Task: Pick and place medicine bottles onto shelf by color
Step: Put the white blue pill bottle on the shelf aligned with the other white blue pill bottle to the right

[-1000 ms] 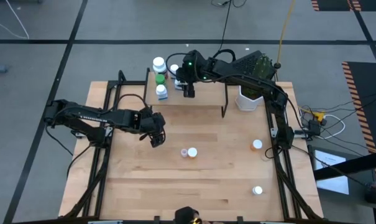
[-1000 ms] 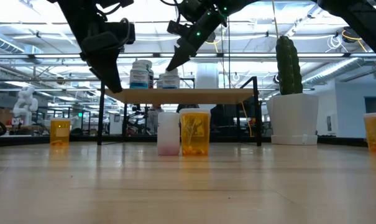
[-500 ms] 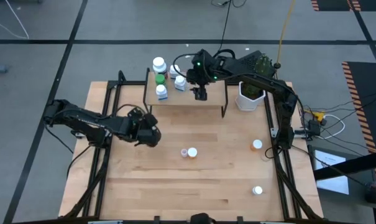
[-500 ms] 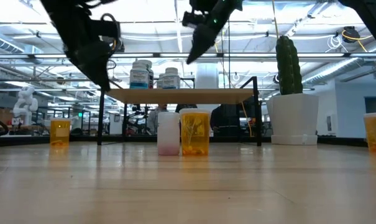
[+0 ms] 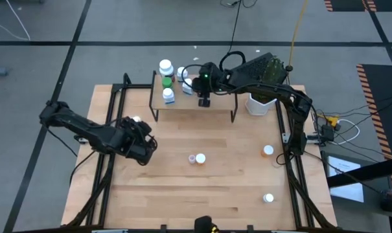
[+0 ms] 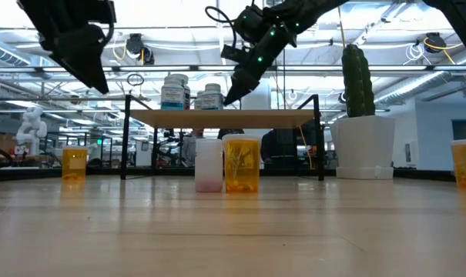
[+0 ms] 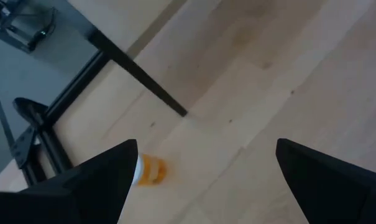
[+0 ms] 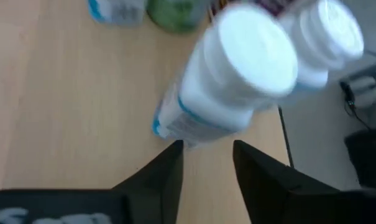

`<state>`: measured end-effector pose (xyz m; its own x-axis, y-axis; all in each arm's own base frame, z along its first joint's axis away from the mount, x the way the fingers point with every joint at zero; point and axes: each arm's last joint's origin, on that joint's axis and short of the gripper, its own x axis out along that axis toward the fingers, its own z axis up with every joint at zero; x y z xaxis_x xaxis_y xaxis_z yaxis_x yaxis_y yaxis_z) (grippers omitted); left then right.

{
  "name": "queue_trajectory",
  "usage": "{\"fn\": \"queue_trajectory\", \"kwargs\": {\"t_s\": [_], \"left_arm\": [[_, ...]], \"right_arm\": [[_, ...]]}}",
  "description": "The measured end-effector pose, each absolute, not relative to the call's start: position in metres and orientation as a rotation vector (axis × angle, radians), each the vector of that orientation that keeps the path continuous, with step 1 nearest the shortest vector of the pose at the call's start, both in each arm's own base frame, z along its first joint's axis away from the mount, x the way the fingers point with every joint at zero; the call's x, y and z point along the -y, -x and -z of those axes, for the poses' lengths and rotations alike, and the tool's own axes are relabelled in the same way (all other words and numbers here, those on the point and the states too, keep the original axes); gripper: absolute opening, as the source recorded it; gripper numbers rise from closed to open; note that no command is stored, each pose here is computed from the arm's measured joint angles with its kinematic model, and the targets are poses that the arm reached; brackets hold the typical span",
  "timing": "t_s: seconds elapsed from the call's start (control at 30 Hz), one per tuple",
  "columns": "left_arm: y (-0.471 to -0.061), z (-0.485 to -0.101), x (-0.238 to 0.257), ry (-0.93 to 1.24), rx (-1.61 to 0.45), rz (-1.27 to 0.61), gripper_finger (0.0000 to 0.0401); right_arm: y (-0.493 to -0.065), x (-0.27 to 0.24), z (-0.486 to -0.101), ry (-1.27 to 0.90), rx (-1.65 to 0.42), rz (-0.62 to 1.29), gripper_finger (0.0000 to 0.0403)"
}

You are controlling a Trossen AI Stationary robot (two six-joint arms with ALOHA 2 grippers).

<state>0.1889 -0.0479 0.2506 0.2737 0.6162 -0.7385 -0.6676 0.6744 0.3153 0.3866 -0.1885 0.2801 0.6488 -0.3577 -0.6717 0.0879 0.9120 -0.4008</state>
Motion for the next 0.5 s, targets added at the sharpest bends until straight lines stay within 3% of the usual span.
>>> {"fn": "queue_trajectory", "kwargs": {"t_s": [0.23,0.5], "left_arm": [[-0.182,-0.257,0.050,0.097,-0.904,-0.879,0.0385],[-0.181,-0.257,0.050,0.099,-0.898,-0.881,0.0385]], "right_arm": [[-0.392,0.190,-0.284,0.363,-0.739,0.217,0.0095],[-0.397,0.194,-0.293,0.407,-0.642,0.248,0.0089]]}}
